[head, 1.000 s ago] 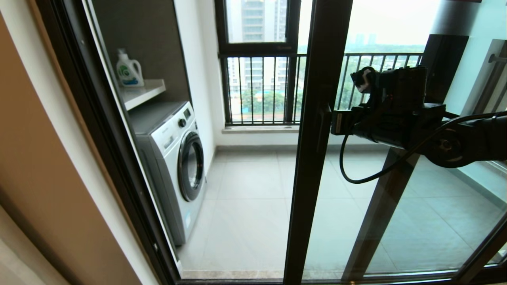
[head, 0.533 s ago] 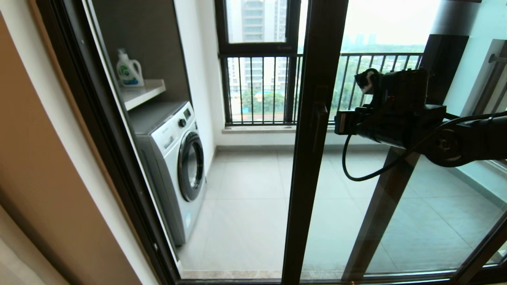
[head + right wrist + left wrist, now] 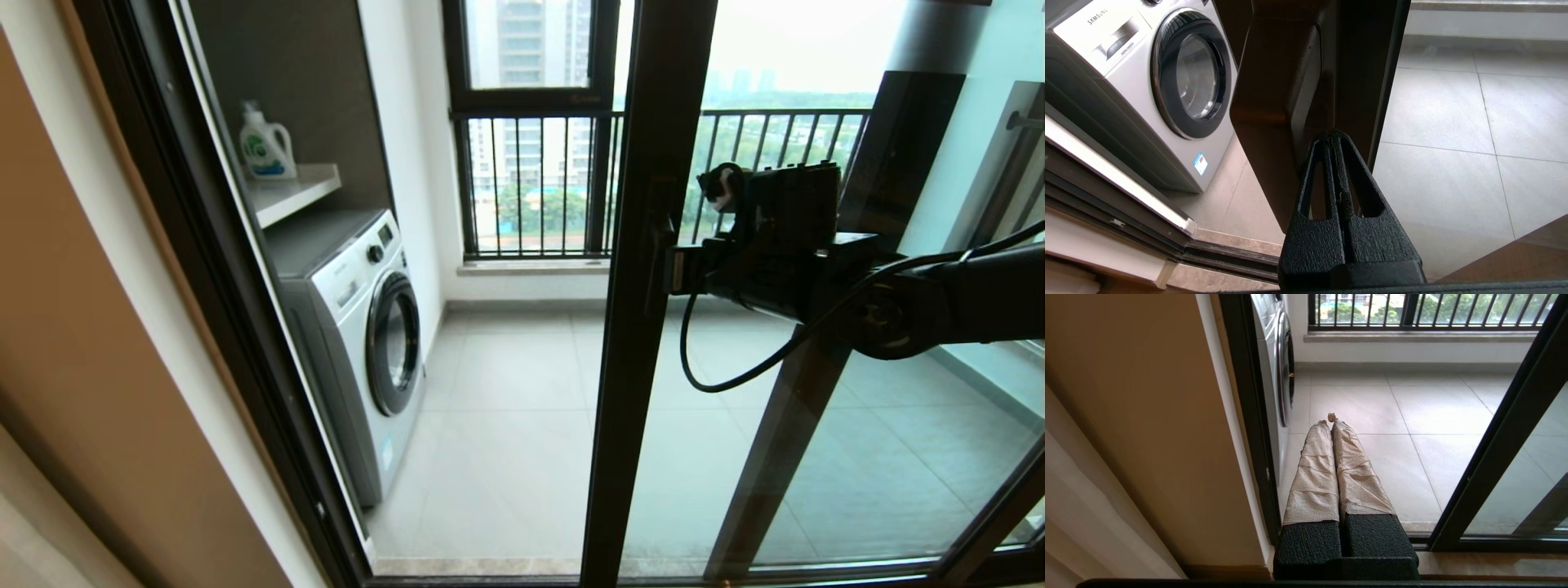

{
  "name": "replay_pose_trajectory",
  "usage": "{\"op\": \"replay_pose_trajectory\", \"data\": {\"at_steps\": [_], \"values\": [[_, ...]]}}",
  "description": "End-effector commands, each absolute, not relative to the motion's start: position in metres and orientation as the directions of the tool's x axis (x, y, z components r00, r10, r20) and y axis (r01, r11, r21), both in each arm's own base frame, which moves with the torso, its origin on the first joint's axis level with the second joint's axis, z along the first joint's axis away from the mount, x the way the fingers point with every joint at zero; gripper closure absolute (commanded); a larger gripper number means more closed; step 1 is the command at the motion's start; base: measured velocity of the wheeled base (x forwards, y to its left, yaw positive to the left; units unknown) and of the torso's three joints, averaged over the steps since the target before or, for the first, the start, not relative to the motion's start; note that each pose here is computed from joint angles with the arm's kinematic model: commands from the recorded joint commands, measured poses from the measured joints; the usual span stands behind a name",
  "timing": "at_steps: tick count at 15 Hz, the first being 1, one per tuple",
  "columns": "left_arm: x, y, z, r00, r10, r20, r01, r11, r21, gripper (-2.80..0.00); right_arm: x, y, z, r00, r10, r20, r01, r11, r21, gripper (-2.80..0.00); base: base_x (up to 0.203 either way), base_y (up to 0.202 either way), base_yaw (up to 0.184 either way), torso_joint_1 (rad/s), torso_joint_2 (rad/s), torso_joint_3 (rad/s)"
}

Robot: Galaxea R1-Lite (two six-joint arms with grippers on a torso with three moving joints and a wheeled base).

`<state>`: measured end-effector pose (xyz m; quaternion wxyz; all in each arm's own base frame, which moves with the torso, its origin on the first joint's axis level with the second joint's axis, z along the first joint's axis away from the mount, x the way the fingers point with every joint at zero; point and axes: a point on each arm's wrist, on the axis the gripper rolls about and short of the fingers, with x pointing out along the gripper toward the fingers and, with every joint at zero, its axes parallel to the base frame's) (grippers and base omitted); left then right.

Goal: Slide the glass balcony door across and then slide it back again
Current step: Close the slid door

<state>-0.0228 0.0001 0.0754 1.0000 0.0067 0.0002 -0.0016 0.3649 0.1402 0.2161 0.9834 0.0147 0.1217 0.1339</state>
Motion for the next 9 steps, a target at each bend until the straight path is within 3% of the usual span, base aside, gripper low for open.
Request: {"op": "replay_pose_trajectory", "data": {"at_steps": [1,9], "values": [[-0.023,0.0,0.076,1.0,-0.003,-0.002,0.003,1.0,0.014,0.0,0.369,0.143,0.213,0.936,0.271,-0.225,-0.263,0.963,0.062,0.0,0.0,0.0,0.0,0.0,0.0,0.0],[-0.023,0.0,0.076,1.0,-0.003,-0.002,0.003,1.0,0.014,0.0,0.366,0.162,0.219,0.941,0.285,-0.185,-0.279,0.959,0.058,0.0,0.0,0.0,0.0,0.0,0.0,0.0]]}}
